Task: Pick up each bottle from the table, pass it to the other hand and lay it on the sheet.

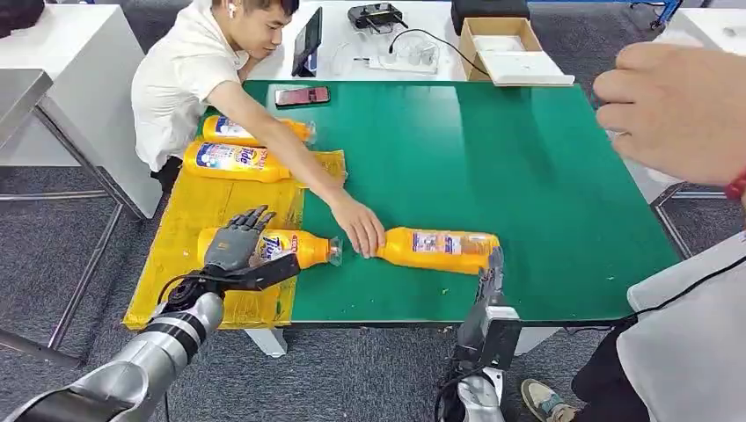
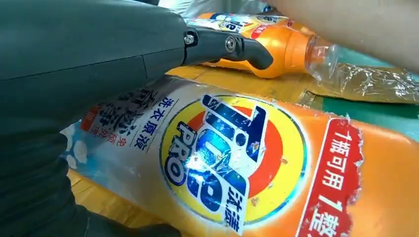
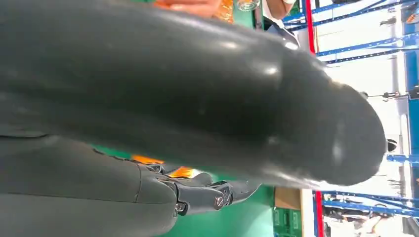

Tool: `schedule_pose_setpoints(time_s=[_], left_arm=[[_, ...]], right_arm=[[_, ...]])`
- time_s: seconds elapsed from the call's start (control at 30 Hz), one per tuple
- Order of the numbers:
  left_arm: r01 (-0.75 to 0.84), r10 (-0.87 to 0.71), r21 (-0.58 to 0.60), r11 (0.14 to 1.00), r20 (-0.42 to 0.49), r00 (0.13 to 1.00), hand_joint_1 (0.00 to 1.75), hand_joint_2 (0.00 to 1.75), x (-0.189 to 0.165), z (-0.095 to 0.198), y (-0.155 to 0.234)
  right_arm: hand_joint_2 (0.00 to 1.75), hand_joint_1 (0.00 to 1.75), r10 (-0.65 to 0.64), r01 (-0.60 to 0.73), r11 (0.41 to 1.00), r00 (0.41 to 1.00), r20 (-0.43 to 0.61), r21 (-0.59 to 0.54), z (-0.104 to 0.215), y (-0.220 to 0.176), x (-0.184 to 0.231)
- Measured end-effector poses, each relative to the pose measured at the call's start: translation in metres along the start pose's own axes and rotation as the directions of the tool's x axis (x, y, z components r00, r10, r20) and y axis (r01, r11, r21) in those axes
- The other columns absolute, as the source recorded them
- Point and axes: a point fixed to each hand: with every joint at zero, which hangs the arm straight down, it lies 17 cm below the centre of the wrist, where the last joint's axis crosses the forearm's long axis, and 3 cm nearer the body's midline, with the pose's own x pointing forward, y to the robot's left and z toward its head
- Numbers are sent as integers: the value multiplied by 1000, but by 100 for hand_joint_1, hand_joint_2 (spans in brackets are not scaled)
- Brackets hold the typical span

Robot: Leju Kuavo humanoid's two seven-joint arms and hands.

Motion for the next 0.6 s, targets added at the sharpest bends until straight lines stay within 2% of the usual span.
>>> schedule_pose_setpoints(time_s=[0.2,0.47,0.6], left_arm=[[-70,64,91,993,66,996,0,175,10,8,11],[-262,225,283,923,159,961,0,175,27,35,55],[-299,246,308,903,199,949,0,175,35,41,71]], right_arm=[[0,0,7,-7,1000,1000,-6,0,1,-2,-3],[0,0,23,-23,1000,1000,-15,-5,5,-8,-6],[0,0,24,-24,1000,1000,-15,-5,5,-9,-7]])
